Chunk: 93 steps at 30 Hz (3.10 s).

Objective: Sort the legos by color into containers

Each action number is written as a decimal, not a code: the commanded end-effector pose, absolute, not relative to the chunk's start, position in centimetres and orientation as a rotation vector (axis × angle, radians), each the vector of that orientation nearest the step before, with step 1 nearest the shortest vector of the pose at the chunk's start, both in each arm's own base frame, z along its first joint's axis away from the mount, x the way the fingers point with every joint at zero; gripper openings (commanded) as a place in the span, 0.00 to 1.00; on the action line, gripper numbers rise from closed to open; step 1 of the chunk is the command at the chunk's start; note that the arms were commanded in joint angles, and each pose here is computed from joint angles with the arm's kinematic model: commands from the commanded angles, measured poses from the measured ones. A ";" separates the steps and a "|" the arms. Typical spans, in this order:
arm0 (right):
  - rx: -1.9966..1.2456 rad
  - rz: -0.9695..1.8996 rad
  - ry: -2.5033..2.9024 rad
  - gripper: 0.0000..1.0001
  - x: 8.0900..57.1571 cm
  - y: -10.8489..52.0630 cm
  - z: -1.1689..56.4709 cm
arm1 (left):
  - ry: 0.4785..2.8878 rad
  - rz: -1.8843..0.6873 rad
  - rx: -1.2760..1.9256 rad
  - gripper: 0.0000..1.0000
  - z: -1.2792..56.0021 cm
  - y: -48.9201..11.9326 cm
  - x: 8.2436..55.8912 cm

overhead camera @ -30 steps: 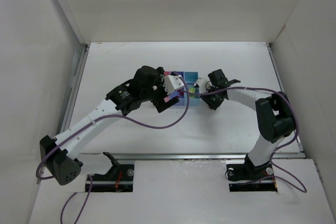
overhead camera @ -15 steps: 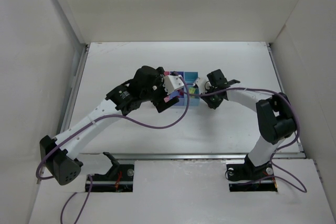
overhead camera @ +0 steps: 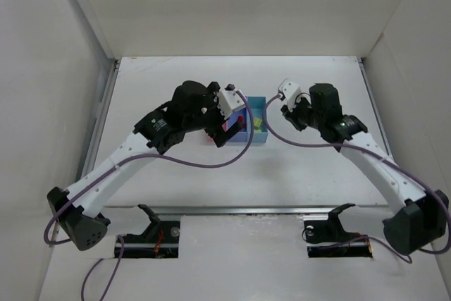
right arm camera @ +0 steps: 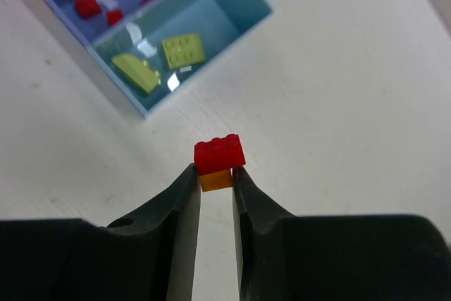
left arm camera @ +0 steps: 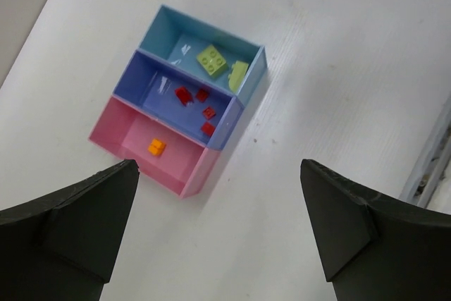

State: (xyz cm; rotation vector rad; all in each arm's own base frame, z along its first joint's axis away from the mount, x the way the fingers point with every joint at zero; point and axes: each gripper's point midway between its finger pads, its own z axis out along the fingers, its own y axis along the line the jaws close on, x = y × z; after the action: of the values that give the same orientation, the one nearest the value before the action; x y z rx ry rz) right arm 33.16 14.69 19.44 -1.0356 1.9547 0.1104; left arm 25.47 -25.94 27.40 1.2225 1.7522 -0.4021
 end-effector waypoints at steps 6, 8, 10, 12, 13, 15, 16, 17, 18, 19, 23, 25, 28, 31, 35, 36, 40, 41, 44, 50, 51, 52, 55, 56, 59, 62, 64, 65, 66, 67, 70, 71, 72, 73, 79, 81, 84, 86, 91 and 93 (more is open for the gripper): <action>-0.944 0.316 1.566 0.03 30.6 18.0 28.6 | 1.642 -0.852 1.118 1.00 34.9 -29.7 21.8; -0.956 0.331 1.545 0.03 30.1 18.4 29.0 | 1.656 -0.918 1.116 0.97 34.8 -30.5 21.8; -0.966 0.344 1.524 0.03 29.3 18.6 29.5 | 1.655 -1.003 1.099 0.95 35.5 -31.5 21.4; -0.986 0.354 1.490 0.03 28.4 18.9 30.0 | 1.672 -1.047 1.043 0.95 36.1 -32.4 22.1; -0.984 0.353 1.481 0.03 28.3 18.8 30.3 | 1.678 -1.062 1.024 0.94 36.3 -32.7 22.3; -1.026 0.384 1.441 0.03 27.2 20.0 30.6 | 1.722 -1.091 0.992 0.92 35.8 -33.8 23.3; -1.025 0.377 1.443 0.03 27.1 20.1 30.6 | 1.730 -1.093 0.964 0.92 36.6 -34.1 23.9; -1.031 0.381 1.428 0.03 26.7 20.4 30.9 | 1.777 -1.098 0.920 0.92 36.5 -34.4 24.5; -1.028 0.375 1.440 0.03 26.8 20.3 30.5 | 1.814 -1.094 0.897 0.91 36.1 -34.7 25.1; -1.036 0.384 1.423 0.03 26.5 20.7 30.8 | 1.875 -1.087 0.883 0.89 34.7 -35.4 26.1; -1.050 0.381 1.403 0.03 26.0 21.2 31.0 | 1.859 -1.066 0.849 0.89 36.0 -36.1 27.5; -1.052 0.379 1.403 0.03 25.9 21.4 31.0 | 1.843 -1.045 0.835 0.89 36.5 -36.3 27.8; -1.047 0.369 1.407 0.03 25.9 21.4 31.0 | 1.868 -1.032 0.829 0.85 36.3 -36.0 27.7; -1.059 0.363 1.409 0.03 26.0 21.6 30.7 | 1.904 -1.065 0.861 0.82 35.1 -36.2 27.0; -1.054 0.355 1.414 0.03 26.3 21.6 30.8 | 1.882 -1.118 0.898 0.75 35.5 -36.5 26.2; -1.061 0.347 1.408 0.03 26.3 21.6 30.8 | 1.893 -1.129 0.907 0.73 35.0 -36.6 26.0; -1.071 0.341 1.411 0.03 26.5 21.7 30.6 | 1.937 -1.180 0.936 0.73 33.6 -37.0 25.3; -1.071 0.341 1.411 0.03 26.5 21.7 30.6 | 1.957 -1.173 0.944 0.71 32.8 -37.1 25.5; -1.066 0.333 1.415 0.03 26.6 21.6 30.6 | 1.949 -1.177 0.958 0.70 32.6 -37.2 25.4; -1.066 0.333 1.415 0.03 26.6 21.6 30.6 | 1.994 -1.198 0.998 0.69 30.5 -37.7 25.4; -1.066 0.333 1.415 0.03 26.6 21.6 30.6 | 1.996 -1.216 0.998 0.69 30.3 -37.8 25.3; -1.066 0.333 1.415 0.03 26.6 21.6 30.6 | 1.996 -1.216 0.998 0.69 30.3 -37.8 25.3; -1.066 0.333 1.415 0.03 26.6 21.6 30.6 | 1.974 -1.217 0.997 0.66 30.9 -38.1 25.6; -1.066 0.333 1.415 0.03 26.6 21.6 30.6 | 1.974 -1.217 0.997 0.66 30.9 -38.1 25.6; -1.072 0.326 1.410 0.03 26.7 21.5 30.6 | 1.956 -1.213 0.987 0.58 31.4 -38.0 26.1; -1.076 0.327 1.418 0.03 26.6 21.5 30.4 | 1.955 -1.251 0.998 0.54 31.3 -38.2 25.6; -1.076 0.327 1.418 0.03 26.6 21.5 30.4 | 1.974 -1.291 0.984 0.56 31.1 -38.3 25.2; -1.076 0.327 1.418 0.03 26.6 21.5 30.4 | 1.972 -1.312 0.982 0.61 31.0 -38.5 25.0; -1.076 0.327 1.418 0.03 26.6 21.5 30.4 | 1.953 -1.344 0.979 0.62 31.8 -38.6 24.7; -1.076 0.327 1.418 0.03 26.6 21.5 30.4 | 1.957 -1.370 0.973 0.62 31.8 -38.7 24.4; -1.076 0.327 1.418 0.03 26.6 21.5 30.4 | 1.955 -1.431 0.947 0.64 32.6 -39.0 24.0; -1.076 0.327 1.418 0.03 26.6 21.5 30.4 | 1.968 -1.431 0.946 0.61 32.2 -39.2 24.2; -1.076 0.327 1.418 0.03 26.6 21.5 30.4 | 1.987 -1.418 0.934 0.59 31.9 -39.1 24.3; -1.076 0.327 1.418 0.03 26.6 21.5 30.4 | 2.011 -1.403 0.923 0.57 31.3 -39.1 24.6; -1.079 0.333 1.405 0.03 26.3 21.6 30.7 | 2.068 -1.414 0.898 0.48 29.9 -39.0 24.4; -1.079 0.333 1.405 0.03 26.3 21.6 30.7 | 2.055 -1.425 0.906 0.45 30.1 -39.1 24.3; -1.079 0.333 1.405 0.03 26.3 21.6 30.7 | 2.044 -1.431 0.900 0.42 30.7 -39.3 24.5; -1.079 0.333 1.405 0.03 26.3 21.6 30.7 | 2.032 -1.431 0.901 0.42 30.8 -39.6 24.8; -1.090 0.341 1.409 0.03 26.2 22.0 30.4 | 2.037 -1.476 0.894 0.41 30.9 -39.9 24.6; -1.090 0.341 1.409 0.03 26.2 22.0 30.4 | 2.044 -1.477 0.874 0.39 30.8 -39.7 24.9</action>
State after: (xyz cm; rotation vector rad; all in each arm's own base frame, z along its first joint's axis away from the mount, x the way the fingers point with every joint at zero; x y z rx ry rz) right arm 26.38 20.83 28.15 -1.0998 1.5086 0.3150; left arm 25.08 -39.12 29.60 0.8639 2.0941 -1.4251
